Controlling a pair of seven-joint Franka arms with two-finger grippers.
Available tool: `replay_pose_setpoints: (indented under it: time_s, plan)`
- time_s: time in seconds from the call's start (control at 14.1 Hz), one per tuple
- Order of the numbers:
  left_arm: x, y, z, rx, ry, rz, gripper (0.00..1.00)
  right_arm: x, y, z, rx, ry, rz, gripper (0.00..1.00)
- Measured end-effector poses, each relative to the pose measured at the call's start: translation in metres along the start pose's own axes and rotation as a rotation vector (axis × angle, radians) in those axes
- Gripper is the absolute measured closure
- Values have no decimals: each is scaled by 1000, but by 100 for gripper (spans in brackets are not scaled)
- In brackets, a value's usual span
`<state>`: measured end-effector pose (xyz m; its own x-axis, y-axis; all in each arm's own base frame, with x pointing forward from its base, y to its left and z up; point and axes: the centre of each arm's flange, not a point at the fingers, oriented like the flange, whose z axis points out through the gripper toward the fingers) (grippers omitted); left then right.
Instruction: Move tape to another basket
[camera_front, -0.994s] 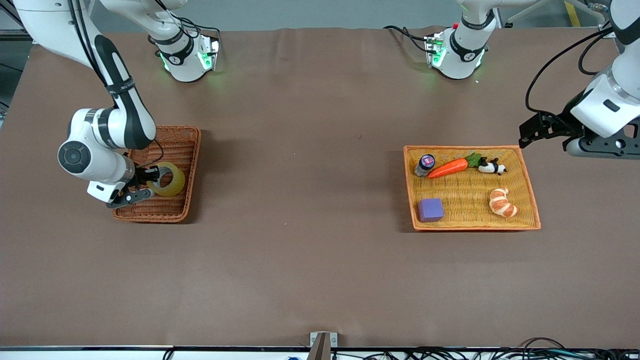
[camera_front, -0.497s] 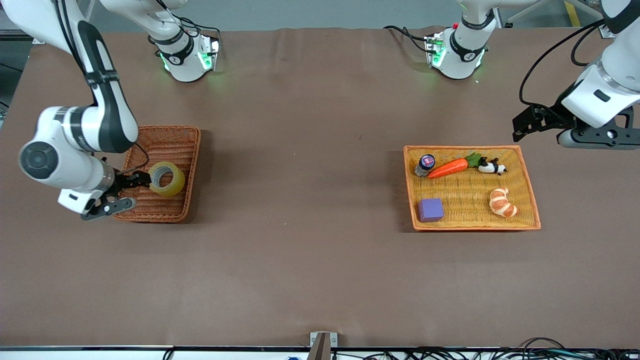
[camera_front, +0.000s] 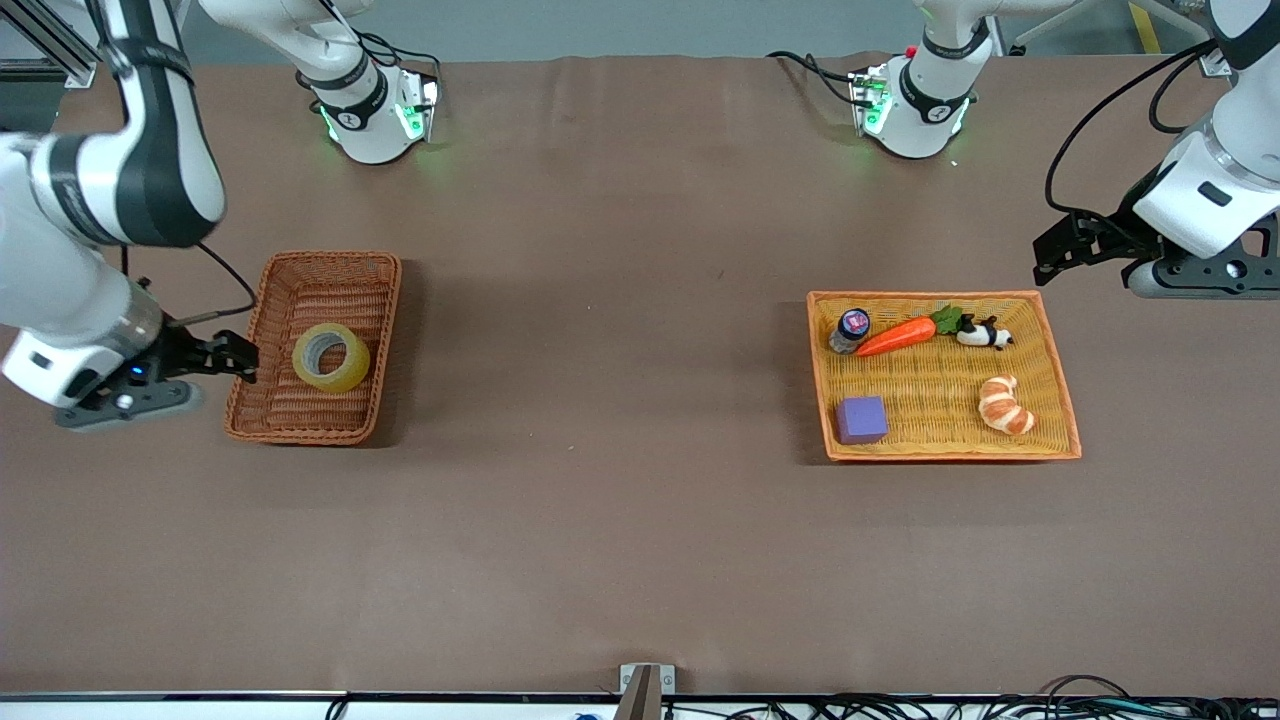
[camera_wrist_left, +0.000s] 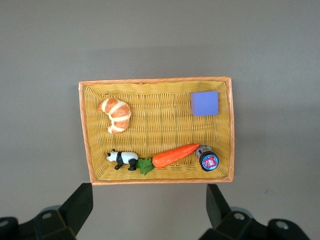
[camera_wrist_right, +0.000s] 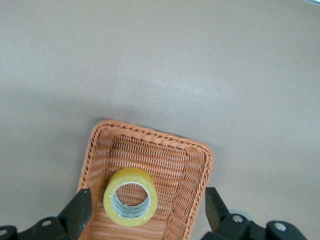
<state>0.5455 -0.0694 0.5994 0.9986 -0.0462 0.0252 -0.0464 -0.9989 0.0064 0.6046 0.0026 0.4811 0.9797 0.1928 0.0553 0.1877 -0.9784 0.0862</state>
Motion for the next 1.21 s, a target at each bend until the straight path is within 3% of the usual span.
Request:
replay_pose_setpoints:
  time_s: [0.36,0.57,1.21]
  plan:
    - [0,-6,0,0,0,-11,0,-16,4,-99,28,-19,100,0]
    - [1,-9,0,0,0,-15,0,-25,5,-130,46,-64,154,0]
    - [3,-9,3,0,-2,-16,0,-33,23,-142,51,-80,209,0]
